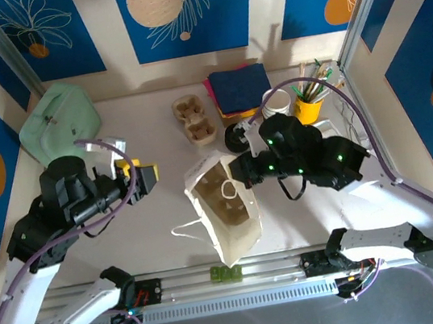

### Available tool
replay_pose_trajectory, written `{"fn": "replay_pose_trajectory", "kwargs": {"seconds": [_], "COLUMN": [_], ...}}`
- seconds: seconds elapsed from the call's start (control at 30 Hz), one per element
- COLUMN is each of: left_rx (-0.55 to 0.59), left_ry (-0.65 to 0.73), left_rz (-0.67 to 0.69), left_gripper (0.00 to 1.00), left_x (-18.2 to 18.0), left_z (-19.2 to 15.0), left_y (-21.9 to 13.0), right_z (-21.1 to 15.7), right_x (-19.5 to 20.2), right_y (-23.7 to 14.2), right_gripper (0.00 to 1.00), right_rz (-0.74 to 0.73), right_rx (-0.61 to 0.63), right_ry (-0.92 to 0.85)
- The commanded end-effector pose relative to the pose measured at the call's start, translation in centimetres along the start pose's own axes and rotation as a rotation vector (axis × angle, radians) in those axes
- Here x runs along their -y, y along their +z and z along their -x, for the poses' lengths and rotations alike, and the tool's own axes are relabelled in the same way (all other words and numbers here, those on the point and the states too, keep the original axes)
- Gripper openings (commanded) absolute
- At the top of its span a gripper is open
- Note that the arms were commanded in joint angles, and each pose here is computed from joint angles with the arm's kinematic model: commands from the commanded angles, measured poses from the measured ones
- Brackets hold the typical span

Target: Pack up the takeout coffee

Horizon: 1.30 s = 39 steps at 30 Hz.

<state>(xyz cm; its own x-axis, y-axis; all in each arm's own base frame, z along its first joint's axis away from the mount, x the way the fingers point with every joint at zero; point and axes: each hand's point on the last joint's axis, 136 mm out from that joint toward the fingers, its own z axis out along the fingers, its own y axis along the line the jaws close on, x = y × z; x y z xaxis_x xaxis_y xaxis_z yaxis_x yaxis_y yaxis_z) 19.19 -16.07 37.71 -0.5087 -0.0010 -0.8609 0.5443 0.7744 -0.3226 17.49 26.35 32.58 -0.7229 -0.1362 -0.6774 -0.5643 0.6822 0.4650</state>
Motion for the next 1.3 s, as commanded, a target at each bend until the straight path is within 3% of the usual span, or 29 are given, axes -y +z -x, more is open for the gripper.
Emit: {"fn": "replay_pose_trajectory", "kwargs": {"seconds": [0.0,0.33,0.67,0.87,1.27], "left_rx": [0.032,-0.004,-0.104,-0.116,-0.148], "left_ry": [-0.007,-0.017,-0.064,-0.088,-0.021], "left_rz": [0.022,-0.022,-0.131,-0.188,-0.16], "left_gripper": [0.58,0.58,0.56,0.53,0.5], "left_x": [-0.4,0.2,2.0,3.1,5.4], "left_z": [0.4,0.0,-1.0,-0.8,0.4], "left_y": [0.2,1.2,3.1,4.0,4.1], "right_z": [1.3,0.5,0.7,1.8,2.5], "right_x": [-0.8,-0.7,1.5,2.7,6.2], "right_y": [-1.0,-0.6,0.0,0.3,2.9], "right_gripper": [0.0,0.0,0.0,0.0,0.0], "right_rz": [0.037,0.036,-0.087,-0.063,-0.108], "right_rx": [0.108,0.062,0.009,0.027,-0.01], "right_ry": [-0.087,-0.02,0.266,0.394,0.628]}}
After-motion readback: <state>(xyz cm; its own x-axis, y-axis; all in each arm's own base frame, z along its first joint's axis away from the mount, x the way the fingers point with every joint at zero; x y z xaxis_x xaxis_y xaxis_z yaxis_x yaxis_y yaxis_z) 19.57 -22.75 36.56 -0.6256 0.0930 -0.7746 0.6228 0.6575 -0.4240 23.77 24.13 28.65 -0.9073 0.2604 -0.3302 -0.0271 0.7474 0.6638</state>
